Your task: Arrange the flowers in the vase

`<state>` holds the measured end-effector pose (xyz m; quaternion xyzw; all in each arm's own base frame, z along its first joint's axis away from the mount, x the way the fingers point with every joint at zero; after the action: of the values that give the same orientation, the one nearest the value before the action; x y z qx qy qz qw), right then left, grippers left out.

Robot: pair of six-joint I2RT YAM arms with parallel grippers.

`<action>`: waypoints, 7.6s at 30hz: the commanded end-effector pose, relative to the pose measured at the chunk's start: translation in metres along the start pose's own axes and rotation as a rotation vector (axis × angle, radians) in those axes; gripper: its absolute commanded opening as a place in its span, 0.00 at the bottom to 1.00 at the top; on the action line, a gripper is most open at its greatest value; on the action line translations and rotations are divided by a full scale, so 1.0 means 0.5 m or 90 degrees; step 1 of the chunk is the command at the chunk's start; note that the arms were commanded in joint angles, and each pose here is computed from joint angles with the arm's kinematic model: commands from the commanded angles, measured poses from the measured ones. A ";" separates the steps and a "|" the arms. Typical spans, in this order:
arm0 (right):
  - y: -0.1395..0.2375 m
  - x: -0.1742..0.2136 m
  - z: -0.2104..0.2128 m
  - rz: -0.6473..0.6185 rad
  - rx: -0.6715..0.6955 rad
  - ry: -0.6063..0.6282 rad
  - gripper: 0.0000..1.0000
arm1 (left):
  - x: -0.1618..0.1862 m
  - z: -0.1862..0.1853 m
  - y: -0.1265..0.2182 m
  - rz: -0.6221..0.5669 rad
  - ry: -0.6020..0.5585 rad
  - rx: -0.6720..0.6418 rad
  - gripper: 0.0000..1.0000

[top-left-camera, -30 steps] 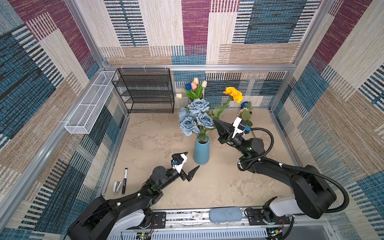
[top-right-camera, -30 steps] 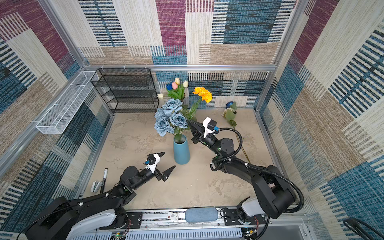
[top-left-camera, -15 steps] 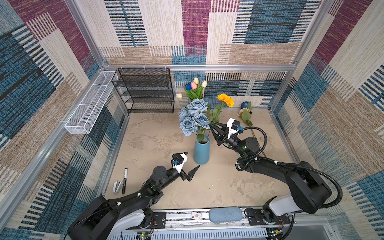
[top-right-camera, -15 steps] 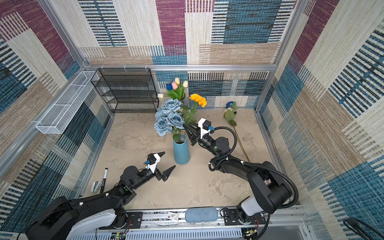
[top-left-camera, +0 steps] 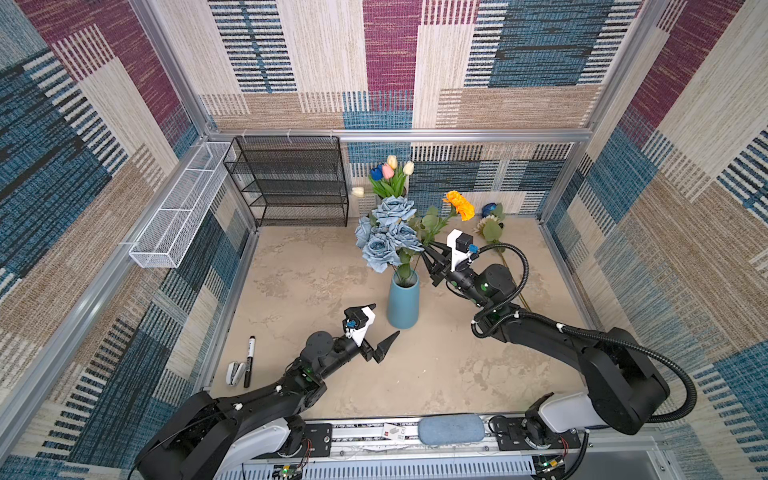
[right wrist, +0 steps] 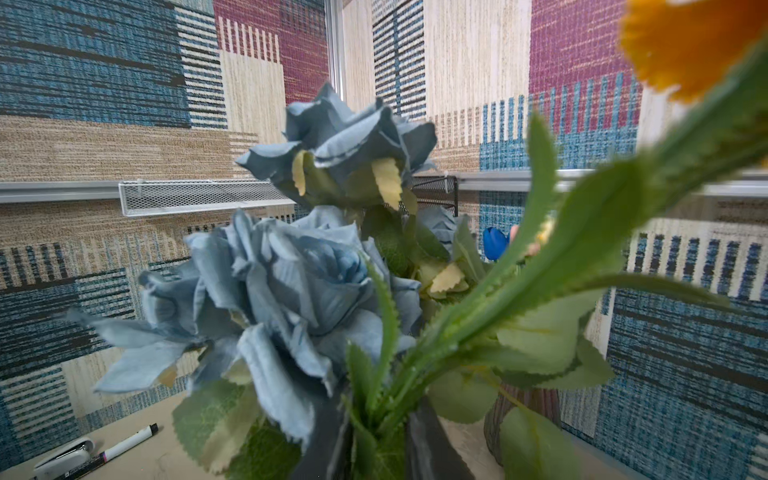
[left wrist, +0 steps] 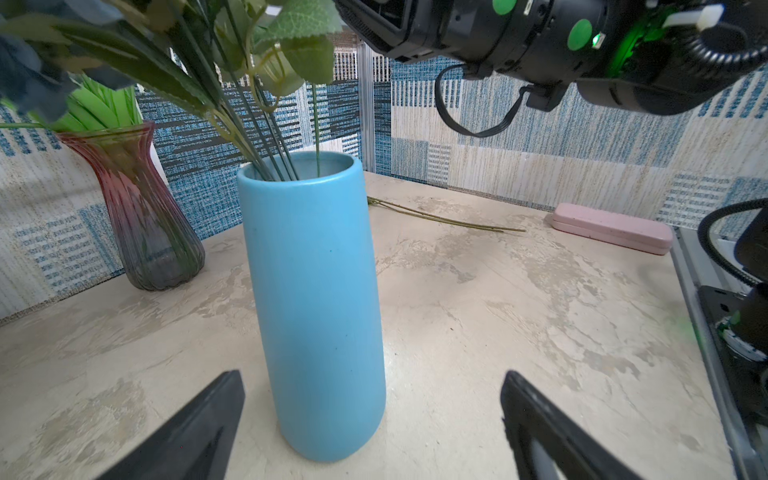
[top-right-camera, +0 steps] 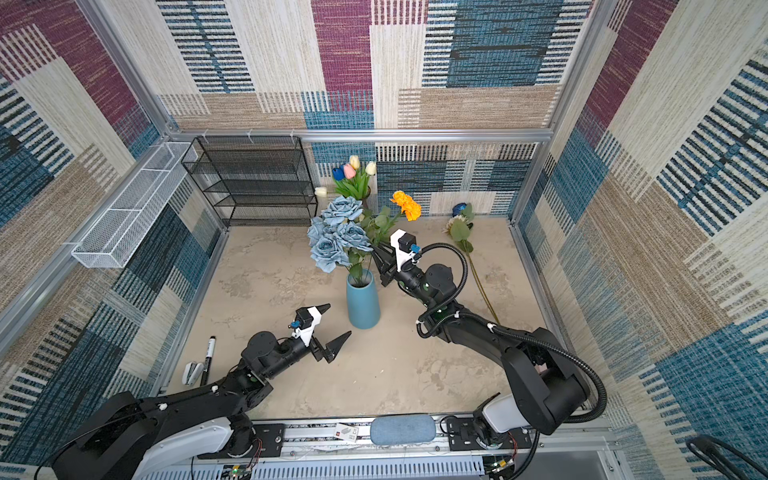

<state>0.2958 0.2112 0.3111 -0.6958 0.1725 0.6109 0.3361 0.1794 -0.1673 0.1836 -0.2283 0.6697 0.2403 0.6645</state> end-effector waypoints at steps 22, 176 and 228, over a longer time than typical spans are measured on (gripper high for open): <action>-0.034 -0.027 0.002 0.207 -0.048 0.083 0.34 | -0.009 0.000 -0.004 -0.012 -0.010 0.004 0.99; 0.138 -0.273 -0.133 -0.084 0.043 -0.092 0.00 | -0.018 -0.001 0.003 -0.008 0.005 0.000 0.99; -0.014 -0.221 0.100 -0.270 -0.249 0.033 0.00 | -0.025 0.000 0.019 -0.013 -0.004 -0.017 0.99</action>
<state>0.2408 0.2283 0.4211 -0.7823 -0.0958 0.5268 0.3184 0.1737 -0.1597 0.1903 -0.2321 0.6708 0.2557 0.6564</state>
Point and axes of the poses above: each gripper's point midway between its finger pads, its own y axis back along the fingers, its own z axis along the line the jaws close on, x = y × z, the point moved 9 cm from there along y, back along the fingers, and after that the axes turned 3 degrees about y, right-handed, at the moved point
